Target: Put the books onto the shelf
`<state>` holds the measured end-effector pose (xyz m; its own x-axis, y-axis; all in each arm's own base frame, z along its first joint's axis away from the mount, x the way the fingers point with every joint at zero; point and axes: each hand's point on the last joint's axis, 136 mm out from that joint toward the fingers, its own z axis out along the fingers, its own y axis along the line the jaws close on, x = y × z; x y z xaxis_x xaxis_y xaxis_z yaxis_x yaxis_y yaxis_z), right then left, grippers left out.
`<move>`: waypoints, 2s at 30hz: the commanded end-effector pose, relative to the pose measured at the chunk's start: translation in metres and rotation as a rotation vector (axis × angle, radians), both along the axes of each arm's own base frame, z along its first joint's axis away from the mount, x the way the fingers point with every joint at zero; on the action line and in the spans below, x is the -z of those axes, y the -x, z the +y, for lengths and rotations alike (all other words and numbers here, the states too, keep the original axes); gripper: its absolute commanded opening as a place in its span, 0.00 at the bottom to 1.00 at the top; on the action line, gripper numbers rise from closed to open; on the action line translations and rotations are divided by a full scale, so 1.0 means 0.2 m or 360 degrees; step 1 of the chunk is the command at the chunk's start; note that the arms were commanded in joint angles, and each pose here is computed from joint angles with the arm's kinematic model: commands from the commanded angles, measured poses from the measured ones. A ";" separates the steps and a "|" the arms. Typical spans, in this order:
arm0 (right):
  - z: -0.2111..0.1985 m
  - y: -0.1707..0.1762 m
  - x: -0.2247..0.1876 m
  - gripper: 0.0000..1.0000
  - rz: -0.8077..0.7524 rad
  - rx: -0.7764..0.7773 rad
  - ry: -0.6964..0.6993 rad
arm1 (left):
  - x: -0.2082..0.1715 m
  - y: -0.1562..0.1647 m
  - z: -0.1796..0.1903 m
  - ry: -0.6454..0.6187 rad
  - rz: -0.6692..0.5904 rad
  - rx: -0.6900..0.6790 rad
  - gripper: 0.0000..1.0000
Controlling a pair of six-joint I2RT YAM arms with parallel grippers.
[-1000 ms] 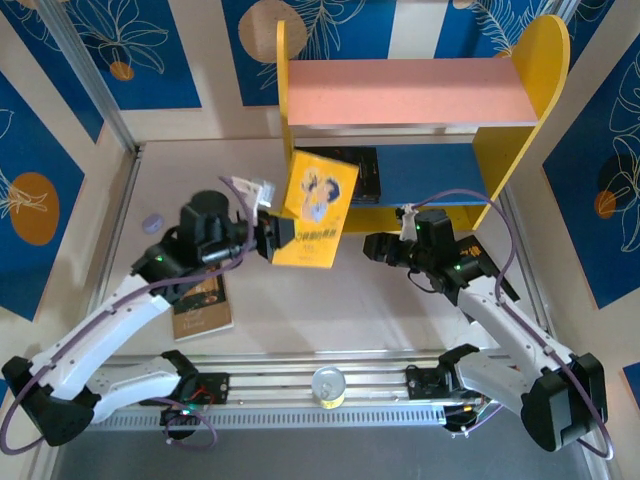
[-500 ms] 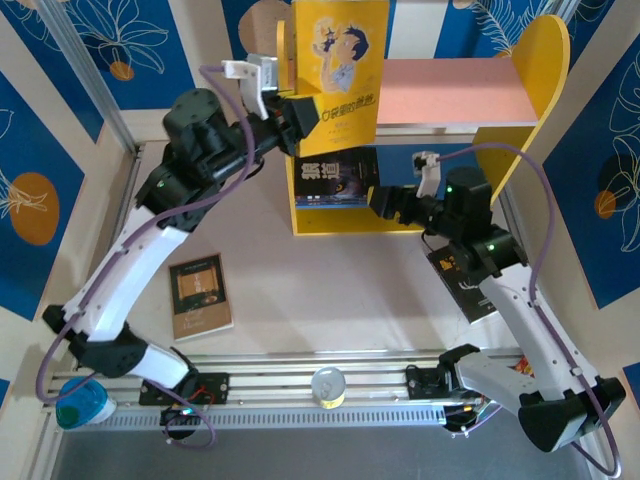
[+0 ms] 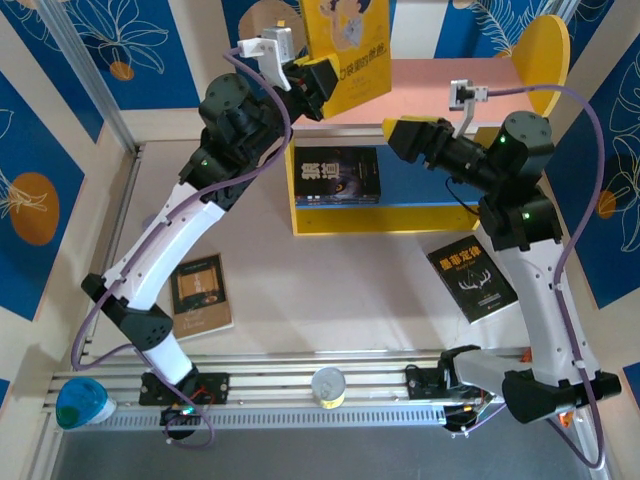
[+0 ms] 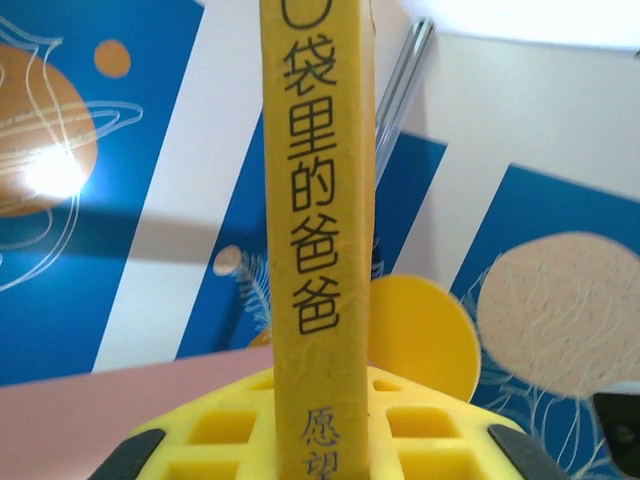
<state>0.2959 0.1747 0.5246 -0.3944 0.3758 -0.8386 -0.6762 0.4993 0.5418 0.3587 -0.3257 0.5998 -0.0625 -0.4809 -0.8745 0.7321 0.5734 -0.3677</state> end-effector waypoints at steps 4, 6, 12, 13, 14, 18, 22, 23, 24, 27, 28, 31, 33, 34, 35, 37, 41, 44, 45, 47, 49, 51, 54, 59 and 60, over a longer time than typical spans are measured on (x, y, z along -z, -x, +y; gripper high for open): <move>0.05 -0.01 -0.19 0.88 -0.0039 -0.0209 -0.0194 | -0.38 0.15 0.12 0.0416 -0.0298 0.0059 0.00; 0.06 -0.03 -0.21 0.89 -0.0045 -0.0234 -0.0228 | -0.39 0.14 0.11 0.0430 -0.0297 0.0069 0.00; 0.08 -0.08 -0.25 0.91 -0.0060 -0.0283 -0.0302 | -0.41 0.15 0.11 0.0497 -0.0300 0.0112 0.00; 0.09 -0.09 -0.24 0.91 -0.0051 -0.0289 -0.0314 | -0.41 0.16 0.11 0.0513 -0.0303 0.0129 0.00; 0.09 -0.10 -0.24 0.91 -0.0046 -0.0293 -0.0323 | -0.41 0.16 0.11 0.0525 -0.0304 0.0142 0.00; 0.11 -0.13 -0.25 0.91 -0.0059 -0.0313 -0.0358 | -0.41 0.16 0.09 0.0560 -0.0294 0.0193 0.00; 0.13 -0.14 -0.28 0.91 -0.0105 -0.0303 -0.0372 | -0.40 0.15 0.07 0.0587 -0.0272 0.0225 0.00; 0.14 -0.14 -0.28 0.91 -0.0115 -0.0305 -0.0377 | -0.40 0.15 0.07 0.0591 -0.0267 0.0232 0.00; 0.14 -0.15 -0.29 0.90 -0.0124 -0.0307 -0.0387 | -0.39 0.14 0.06 0.0595 -0.0262 0.0236 0.00; 0.15 -0.16 -0.30 0.89 -0.0139 -0.0313 -0.0414 | -0.38 0.14 0.05 0.0616 -0.0249 0.0256 0.00; 0.15 -0.17 -0.30 0.89 -0.0143 -0.0310 -0.0424 | -0.38 0.13 0.05 0.0625 -0.0246 0.0262 0.00; 0.15 -0.18 -0.31 0.87 -0.0162 -0.0316 -0.0463 | -0.37 0.13 0.05 0.0631 -0.0236 0.0269 0.00; 0.15 -0.19 -0.32 0.85 -0.0177 -0.0314 -0.0486 | -0.37 0.12 0.05 0.0639 -0.0232 0.0262 0.00; 0.15 -0.19 -0.33 0.84 -0.0182 -0.0312 -0.0497 | -0.37 0.12 0.05 0.0646 -0.0233 0.0262 0.00; 0.15 -0.20 -0.33 0.82 -0.0188 -0.0314 -0.0506 | -0.37 0.12 0.05 0.0652 -0.0232 0.0266 0.00; 0.15 -0.20 -0.34 0.77 -0.0192 -0.0324 -0.0525 | -0.37 0.13 0.05 0.0663 -0.0234 0.0277 0.00; 0.16 -0.21 -0.35 0.68 -0.0207 -0.0342 -0.0554 | -0.37 0.13 0.04 0.0665 -0.0230 0.0290 0.00; 0.16 -0.22 -0.35 0.62 -0.0208 -0.0354 -0.0562 | -0.37 0.12 0.04 0.0668 -0.0225 0.0300 0.00; 0.17 -0.22 -0.36 0.59 -0.0210 -0.0361 -0.0570 | -0.36 0.12 0.03 0.0672 -0.0220 0.0310 0.00; 0.17 -0.22 -0.36 0.54 -0.0216 -0.0380 -0.0581 | -0.35 0.12 0.02 0.0675 -0.0213 0.0321 0.00; 0.17 -0.22 -0.36 0.47 -0.0221 -0.0391 -0.0593 | -0.34 0.11 0.01 0.0672 -0.0205 0.0330 0.00; 0.17 -0.22 -0.36 0.43 -0.0223 -0.0394 -0.0600 | -0.34 0.11 0.01 0.0667 -0.0202 0.0332 0.00; 0.17 -0.24 -0.35 0.34 -0.0213 -0.0392 -0.0617 | -0.33 0.10 0.00 0.0664 -0.0195 0.0332 0.00; 0.17 -0.24 -0.36 0.21 -0.0236 -0.0441 -0.0642 | -0.31 0.09 -0.01 0.0651 -0.0178 0.0324 0.00; 0.17 -0.24 -0.36 0.19 -0.0247 -0.0447 -0.0649 | -0.31 0.09 -0.01 0.0645 -0.0169 0.0315 0.00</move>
